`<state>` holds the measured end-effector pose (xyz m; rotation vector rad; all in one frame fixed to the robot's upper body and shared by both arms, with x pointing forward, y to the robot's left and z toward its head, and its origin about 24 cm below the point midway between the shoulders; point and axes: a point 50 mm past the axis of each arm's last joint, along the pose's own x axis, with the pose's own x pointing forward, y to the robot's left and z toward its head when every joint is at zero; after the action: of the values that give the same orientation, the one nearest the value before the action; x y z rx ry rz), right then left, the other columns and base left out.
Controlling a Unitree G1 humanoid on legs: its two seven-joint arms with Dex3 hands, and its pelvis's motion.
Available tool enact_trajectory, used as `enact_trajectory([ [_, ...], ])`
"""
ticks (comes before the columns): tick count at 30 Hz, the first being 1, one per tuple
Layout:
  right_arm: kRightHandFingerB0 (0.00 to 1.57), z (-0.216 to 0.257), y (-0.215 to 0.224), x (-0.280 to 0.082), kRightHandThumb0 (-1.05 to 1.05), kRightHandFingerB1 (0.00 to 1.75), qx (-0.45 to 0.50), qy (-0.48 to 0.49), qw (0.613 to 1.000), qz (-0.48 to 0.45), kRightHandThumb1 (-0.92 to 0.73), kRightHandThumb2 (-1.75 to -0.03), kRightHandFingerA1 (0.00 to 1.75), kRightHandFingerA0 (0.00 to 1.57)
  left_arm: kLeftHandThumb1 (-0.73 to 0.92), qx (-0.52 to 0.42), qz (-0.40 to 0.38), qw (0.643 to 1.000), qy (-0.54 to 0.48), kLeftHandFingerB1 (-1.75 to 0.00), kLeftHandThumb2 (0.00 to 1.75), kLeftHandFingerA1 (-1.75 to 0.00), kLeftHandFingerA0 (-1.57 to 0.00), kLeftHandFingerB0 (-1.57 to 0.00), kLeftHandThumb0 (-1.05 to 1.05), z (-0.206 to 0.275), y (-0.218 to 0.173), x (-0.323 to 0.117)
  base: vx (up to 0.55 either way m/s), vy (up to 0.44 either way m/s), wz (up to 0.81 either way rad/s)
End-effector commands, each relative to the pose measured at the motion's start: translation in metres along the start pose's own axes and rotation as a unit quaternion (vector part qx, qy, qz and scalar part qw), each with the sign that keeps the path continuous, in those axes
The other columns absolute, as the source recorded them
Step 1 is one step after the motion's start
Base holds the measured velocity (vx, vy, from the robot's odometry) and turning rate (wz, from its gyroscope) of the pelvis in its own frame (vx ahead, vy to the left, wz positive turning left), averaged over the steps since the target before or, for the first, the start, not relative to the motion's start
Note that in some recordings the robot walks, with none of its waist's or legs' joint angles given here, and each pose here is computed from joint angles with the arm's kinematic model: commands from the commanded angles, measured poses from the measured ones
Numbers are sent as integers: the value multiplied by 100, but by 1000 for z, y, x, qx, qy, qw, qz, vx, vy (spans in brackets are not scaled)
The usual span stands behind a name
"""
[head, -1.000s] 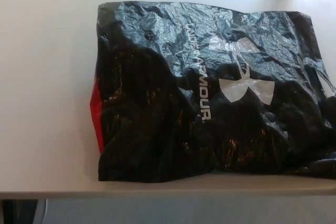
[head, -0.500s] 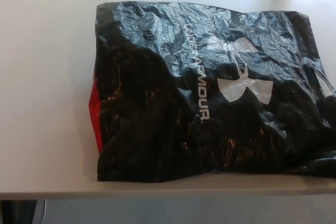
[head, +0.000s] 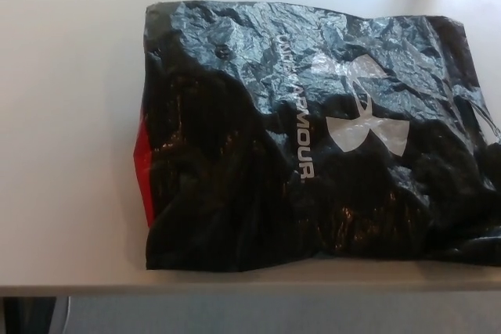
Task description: A plastic bag is kept in the middle of the desk and the robot uses both its hands to grab the bag from the left and right and brings its hands close together to compress the bag
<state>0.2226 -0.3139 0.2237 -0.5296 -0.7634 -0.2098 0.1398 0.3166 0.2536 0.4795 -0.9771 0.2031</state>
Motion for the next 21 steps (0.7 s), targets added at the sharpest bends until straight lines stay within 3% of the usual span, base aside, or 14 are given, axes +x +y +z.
enact_trajectory([
  [1, 7, -3, -7, 54, -80, 33, 30, 19, 999, -41, -71, -107, 44, 4, 92, 4, 62, 998, 27, -32, 69, -44, -42, -28, -72, -20, 16, 52, 0, 0, 0],
  [3, 4, -8, -3, 63, -78, 35, 40, 25, 998, -38, -71, -108, 44, 3, 92, 9, 65, 997, 39, -32, 70, -44, -41, -27, -72, -29, 14, 61, 0, 0, 0],
  [4, 9, -13, -1, 67, -76, 30, 36, 28, 998, -41, -92, -70, 37, 8, 92, 6, 67, 997, 45, -32, 70, -44, -41, -28, -73, -35, 12, 65, 0, 0, 0],
  [5, 0, -19, 4, 72, -37, 49, 30, 39, 998, -49, -52, -111, 51, 2, 92, 2, 76, 996, 56, -34, 71, -49, -42, -30, -72, -45, 8, 72, 0, 0, 0],
  [6, 12, -23, 8, 77, -77, 32, 27, 45, 997, -49, -92, -69, 40, 12, 92, 1, 79, 995, 65, -35, 72, -52, -39, -29, -73, -51, 5, 76, 0, 0, 0],
  [8, 10, -28, 12, 83, -76, 30, 21, 50, 998, -38, -91, -71, 38, 7, 92, 4, 83, 994, 76, -37, 74, -55, -36, -28, -72, -58, 1, 79, 0, 0, 0],
  [10, 4, -41, 20, 90, -82, 42, 49, 90, 994, -31, -78, -109, 48, 4, 92, -10, 93, 990, 109, -37, 73, -55, -32, -25, -73, -79, -8, 79, 0, 0, 0],
  [14, 11, -55, 30, 97, -69, 30, 103, 113, 988, -33, -92, -69, 36, 8, 92, -28, 108, 982, 150, -36, 73, -51, -32, -22, -73, -105, -16, 77, 0, 0, 0],
  [15, 6, -62, 34, 97, -84, 44, 96, 131, 986, -37, -74, -109, 49, 9, 92, -28, 112, 979, 167, -37, 75, -53, -34, -25, -71, -116, -19, 75, 0, 0, 0],
  [16, 6, -68, 37, 96, -84, 44, 83, 149, 985, -39, -74, -109, 49, 9, 92, -29, 117, 975, 184, -37, 75, -53, -34, -25, -71, -125, -22, 72, 0, 0, 0],
  [17, 0, -75, 44, 93, -36, 49, 80, 166, 982, -39, -55, -113, 51, 2, 92, -31, 117, 970, 209, -37, 76, -52, -33, -23, -71, -137, -25, 68, 0, 0, 0],
  [19, 0, -83, 49, 88, -37, 49, 85, 182, 979, -40, -54, -112, 51, 3, 92, -34, 118, 965, 230, -36, 75, -51, -34, -23, -71, -147, -27, 63, 0, 0, 0],
  [20, 13, -93, 58, 80, -74, 31, 106, 205, 972, -43, -88, -65, 40, 12, 92, -34, 111, 957, 264, -35, 78, -50, -33, -23, -71, -160, -33, 55, 0, 0, 0],
  [21, 13, -97, 62, 77, -74, 31, 115, 215, 969, -44, -88, -65, 40, 12, 92, -33, 108, 954, 279, -35, 78, -50, -33, -23, -71, -165, -36, 52, 0, 0, 0],
])
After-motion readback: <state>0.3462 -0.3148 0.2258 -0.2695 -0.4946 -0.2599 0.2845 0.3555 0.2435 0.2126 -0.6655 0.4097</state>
